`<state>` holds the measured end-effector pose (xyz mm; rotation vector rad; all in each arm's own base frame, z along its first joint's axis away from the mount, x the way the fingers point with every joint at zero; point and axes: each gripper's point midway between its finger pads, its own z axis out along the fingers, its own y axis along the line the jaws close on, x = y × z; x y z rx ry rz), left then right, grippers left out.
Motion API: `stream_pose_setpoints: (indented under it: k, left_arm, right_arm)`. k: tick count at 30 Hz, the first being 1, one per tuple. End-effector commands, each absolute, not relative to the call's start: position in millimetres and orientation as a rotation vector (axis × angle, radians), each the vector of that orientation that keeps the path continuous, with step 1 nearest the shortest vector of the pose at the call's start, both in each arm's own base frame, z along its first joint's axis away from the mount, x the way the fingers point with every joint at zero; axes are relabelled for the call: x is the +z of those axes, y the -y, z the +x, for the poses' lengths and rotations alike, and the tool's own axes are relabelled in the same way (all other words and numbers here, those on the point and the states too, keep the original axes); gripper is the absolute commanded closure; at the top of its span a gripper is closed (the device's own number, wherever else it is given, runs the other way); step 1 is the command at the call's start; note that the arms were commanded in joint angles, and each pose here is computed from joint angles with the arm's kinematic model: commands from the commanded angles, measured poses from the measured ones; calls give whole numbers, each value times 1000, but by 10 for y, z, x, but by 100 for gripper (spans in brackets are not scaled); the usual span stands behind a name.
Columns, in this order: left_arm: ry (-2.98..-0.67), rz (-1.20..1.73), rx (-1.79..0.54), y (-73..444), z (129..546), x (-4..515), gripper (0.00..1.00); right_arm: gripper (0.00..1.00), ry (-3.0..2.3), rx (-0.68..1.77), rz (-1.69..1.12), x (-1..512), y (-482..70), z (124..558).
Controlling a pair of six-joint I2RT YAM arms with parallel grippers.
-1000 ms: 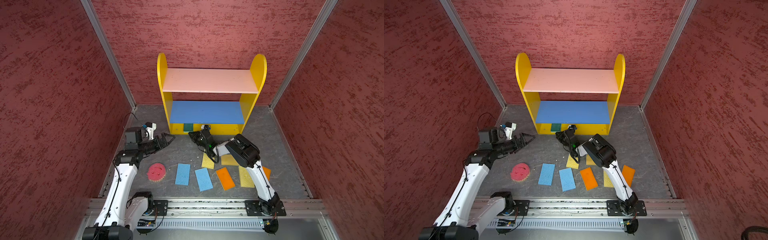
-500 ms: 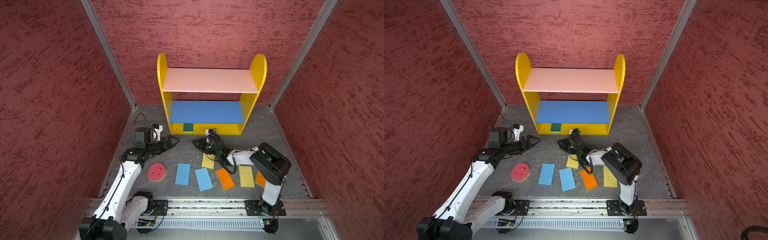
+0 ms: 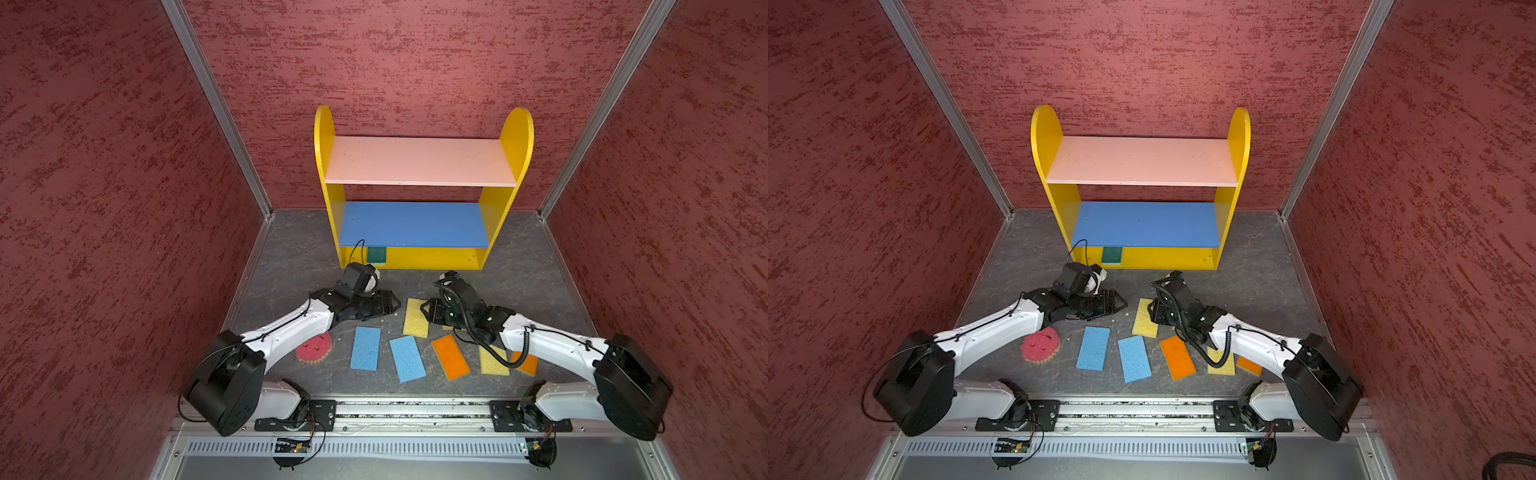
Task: Place and organize the cleaning sponges onto the shelf
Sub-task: 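Withdraw both grippers from the shelf toward the sponges on the table, then lower the right gripper onto the blue sponge nearest the robot and close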
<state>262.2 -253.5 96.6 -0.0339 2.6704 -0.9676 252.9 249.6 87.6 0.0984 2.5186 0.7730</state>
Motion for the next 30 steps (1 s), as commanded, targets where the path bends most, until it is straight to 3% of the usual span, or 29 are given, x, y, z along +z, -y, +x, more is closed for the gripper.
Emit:
stream_pose_setpoints:
  k: [1, 16, 23, 30]
  left_arm:
    - [-2598, -36, -1027, 2807, 2798, 1021, 28]
    - [-2655, -79, -1049, 3043, 2851, 706, 50]
    - [-2632, -110, -1021, 2946, 2876, 780, 49]
    - [-2603, -194, -901, 2436, 2882, 980, 44]
  right_arm:
    - [53, -2619, 723, 115, 585, -2346, 2294]
    - [52, -2644, 802, 80, 341, -2666, 2429]
    - [48, -2645, 779, 42, 319, -2754, 2534]
    - [42, -2615, 612, -143, 598, -2695, 2487]
